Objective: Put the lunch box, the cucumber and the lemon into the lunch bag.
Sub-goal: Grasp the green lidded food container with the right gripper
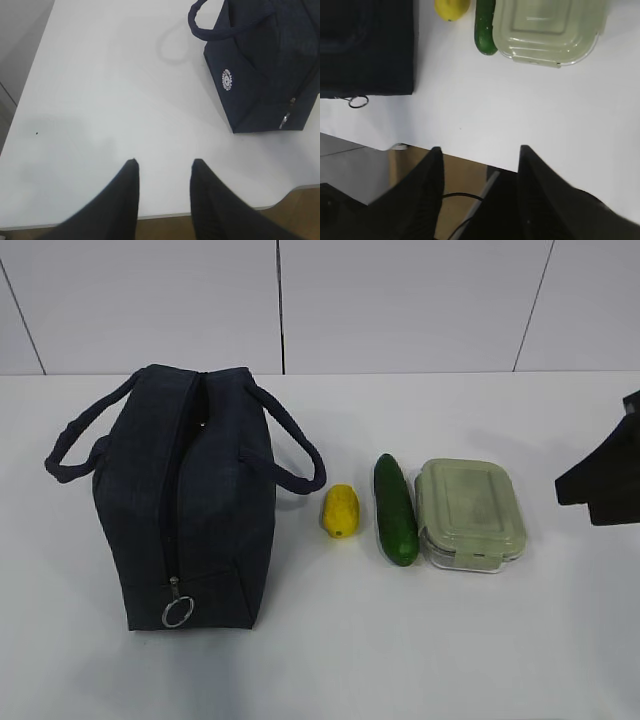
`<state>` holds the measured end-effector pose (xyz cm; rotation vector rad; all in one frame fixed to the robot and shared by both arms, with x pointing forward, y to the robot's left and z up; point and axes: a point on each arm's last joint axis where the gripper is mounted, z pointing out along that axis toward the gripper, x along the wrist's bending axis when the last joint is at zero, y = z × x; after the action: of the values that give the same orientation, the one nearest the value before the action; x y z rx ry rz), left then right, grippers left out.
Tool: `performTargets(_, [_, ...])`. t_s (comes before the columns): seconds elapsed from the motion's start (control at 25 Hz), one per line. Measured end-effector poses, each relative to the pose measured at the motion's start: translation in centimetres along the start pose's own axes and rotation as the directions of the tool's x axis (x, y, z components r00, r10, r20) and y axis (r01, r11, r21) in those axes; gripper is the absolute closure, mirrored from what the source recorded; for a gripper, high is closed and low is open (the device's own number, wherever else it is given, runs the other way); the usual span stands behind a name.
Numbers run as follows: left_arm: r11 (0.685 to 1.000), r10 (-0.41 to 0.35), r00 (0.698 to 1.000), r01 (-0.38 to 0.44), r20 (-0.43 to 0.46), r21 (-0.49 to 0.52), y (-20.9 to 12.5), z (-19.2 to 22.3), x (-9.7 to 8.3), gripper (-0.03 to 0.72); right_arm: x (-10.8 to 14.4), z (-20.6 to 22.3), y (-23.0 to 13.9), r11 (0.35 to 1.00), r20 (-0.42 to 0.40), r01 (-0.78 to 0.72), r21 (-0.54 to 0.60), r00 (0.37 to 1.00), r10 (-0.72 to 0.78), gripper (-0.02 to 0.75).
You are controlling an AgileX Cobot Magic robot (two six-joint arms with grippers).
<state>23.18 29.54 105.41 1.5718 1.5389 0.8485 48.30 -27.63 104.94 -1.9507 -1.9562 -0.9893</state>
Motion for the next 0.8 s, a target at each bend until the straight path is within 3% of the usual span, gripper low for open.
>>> performTargets(0.16, [1.0,0.0,1.0,0.0,0.0,0.0,0.0,0.0,0.0,0.443,-1.3,0.9,0.9,0.999,-0.161,-0.032,0.03,0.986,0.036,0.377])
performTargets(0.28, [1.0,0.0,1.0,0.0,0.0,0.0,0.0,0.0,0.0,0.443,-2.2,2.1,1.5,0.998,-0.21,-0.041,0.043,0.976,0.05,0.377])
performTargets(0.8, [1.0,0.0,1.0,0.0,0.0,0.0,0.0,0.0,0.0,0.443,-8.0,3.2,2.9,0.977,-0.255,-0.214,0.002,0.944,0.207,0.377])
